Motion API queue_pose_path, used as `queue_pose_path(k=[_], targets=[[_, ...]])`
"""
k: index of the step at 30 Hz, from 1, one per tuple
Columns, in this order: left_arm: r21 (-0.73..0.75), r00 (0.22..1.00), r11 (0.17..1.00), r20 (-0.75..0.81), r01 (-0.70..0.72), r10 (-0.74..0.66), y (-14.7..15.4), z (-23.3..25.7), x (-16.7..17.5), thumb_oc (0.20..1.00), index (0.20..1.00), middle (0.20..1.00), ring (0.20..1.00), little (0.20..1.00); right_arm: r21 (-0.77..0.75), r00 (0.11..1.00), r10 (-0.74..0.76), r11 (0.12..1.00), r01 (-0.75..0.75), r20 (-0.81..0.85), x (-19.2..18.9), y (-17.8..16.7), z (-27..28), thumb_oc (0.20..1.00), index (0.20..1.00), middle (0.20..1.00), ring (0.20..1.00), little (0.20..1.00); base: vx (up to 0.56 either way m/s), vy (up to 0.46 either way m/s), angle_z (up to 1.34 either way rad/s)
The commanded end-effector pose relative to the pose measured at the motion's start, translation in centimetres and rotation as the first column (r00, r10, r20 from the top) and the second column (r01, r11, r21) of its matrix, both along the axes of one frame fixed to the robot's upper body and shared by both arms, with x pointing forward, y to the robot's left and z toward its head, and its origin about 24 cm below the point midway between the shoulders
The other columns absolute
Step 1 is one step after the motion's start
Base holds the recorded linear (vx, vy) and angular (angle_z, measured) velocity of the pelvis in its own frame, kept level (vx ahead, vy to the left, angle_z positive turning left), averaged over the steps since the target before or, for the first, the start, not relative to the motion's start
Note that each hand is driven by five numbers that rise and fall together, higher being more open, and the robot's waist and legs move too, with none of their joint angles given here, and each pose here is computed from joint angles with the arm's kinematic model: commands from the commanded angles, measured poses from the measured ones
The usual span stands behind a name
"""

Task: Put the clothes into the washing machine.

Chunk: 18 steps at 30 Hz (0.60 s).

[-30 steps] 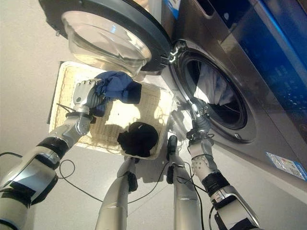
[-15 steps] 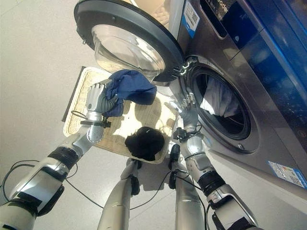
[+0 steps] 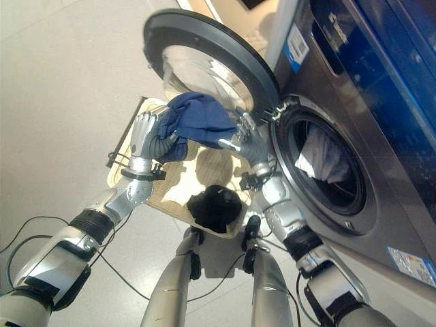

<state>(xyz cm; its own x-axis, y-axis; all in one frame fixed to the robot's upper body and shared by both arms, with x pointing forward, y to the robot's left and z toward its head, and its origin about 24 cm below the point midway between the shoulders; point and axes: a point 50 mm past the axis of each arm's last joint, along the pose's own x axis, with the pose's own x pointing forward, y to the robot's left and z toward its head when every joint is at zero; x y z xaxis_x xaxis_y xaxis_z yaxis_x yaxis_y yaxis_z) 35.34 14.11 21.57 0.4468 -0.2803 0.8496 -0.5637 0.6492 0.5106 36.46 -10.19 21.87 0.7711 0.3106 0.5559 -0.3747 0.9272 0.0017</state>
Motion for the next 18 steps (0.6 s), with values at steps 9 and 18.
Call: queue_pose_path(k=[9,18], targets=[[0.148,0.983,0.977,0.079,0.154,-0.166,-3.1,2.3,-0.8,0.2,0.2,0.2,0.2,0.2,-0.367,0.993,-0.038,0.93,-0.007,-0.114,0.9,1.0,-1.4,1.0,1.0,1.0,1.0,1.0,0.03,-0.022,0.12],[0.232,0.96,0.943,0.089,0.24,-0.267,-5.4,3.2,-1.4,0.2,0.2,0.2,0.2,0.2,-0.454,0.979,-0.126,0.89,0.04,-0.162,2.5,0.9,-1.1,1.0,1.0,1.0,1.0,1.0,0.0,0.0,0.0]])
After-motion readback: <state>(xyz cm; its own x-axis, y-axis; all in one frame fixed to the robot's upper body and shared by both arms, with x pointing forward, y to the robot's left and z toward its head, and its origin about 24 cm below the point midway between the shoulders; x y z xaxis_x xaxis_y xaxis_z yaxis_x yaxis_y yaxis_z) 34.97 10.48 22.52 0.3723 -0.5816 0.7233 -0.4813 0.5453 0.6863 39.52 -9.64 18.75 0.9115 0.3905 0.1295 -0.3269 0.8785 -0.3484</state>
